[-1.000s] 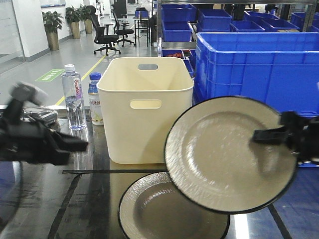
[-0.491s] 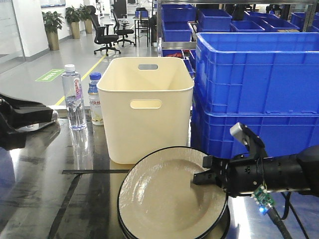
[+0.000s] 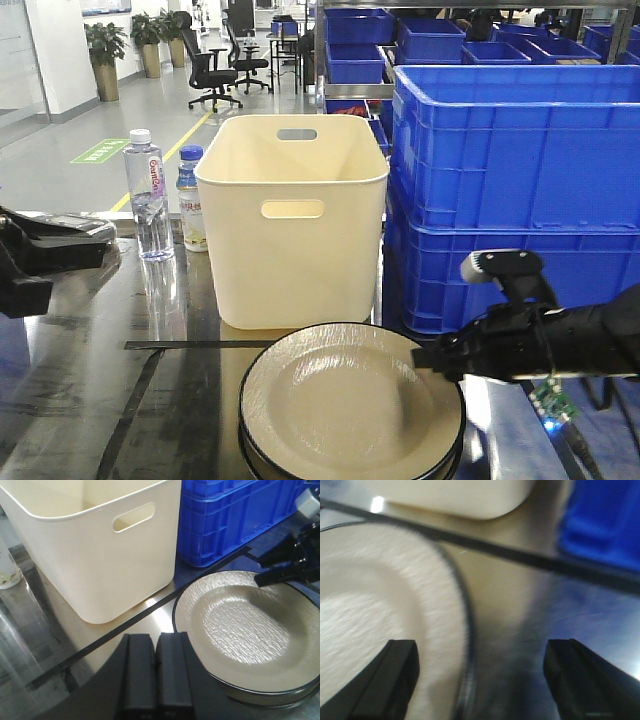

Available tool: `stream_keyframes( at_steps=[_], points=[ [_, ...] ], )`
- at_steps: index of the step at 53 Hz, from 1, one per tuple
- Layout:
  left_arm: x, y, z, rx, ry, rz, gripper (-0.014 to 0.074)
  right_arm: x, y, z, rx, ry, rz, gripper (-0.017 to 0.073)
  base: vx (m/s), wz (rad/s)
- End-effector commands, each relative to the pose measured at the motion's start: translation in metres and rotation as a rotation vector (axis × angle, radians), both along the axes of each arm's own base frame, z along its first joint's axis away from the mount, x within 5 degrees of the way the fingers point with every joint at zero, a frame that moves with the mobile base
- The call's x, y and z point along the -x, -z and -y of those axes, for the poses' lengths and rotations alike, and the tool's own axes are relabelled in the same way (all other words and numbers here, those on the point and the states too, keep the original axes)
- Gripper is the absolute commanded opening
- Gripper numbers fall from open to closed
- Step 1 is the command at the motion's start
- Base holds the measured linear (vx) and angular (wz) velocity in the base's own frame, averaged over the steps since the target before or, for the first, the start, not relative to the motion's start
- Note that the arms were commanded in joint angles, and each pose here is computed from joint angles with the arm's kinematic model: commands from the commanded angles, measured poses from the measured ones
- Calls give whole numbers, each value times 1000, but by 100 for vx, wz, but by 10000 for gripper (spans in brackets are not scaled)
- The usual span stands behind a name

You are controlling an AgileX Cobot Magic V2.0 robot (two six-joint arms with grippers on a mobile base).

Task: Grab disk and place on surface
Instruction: 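Lower the right gripper's plate onto the first plate, then open the right gripper and withdraw it from the stacked plates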

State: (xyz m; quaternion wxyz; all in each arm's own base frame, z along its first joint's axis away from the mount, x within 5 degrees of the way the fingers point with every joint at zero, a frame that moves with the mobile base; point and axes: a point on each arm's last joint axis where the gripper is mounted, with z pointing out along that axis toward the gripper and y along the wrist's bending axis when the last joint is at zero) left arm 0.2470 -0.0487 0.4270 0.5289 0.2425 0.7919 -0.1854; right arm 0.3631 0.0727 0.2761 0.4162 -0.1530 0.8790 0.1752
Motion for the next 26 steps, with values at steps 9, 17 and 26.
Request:
stream_keyframes(
  at_steps=[9, 17, 26],
  points=[
    [3, -5, -17, -3, -231, -87, -5, 26, -72, 30, 63, 78, 228, 506, 0, 0],
    [-3, 11, -46, -87, -531, -221, -1, 55, -100, 44, 50, 124, 223, 250, 0, 0],
    [7, 28, -60, -132, -653, -230, -2, 97, -129, 52, 88, 169, 240, -15, 0, 0]
  ],
)
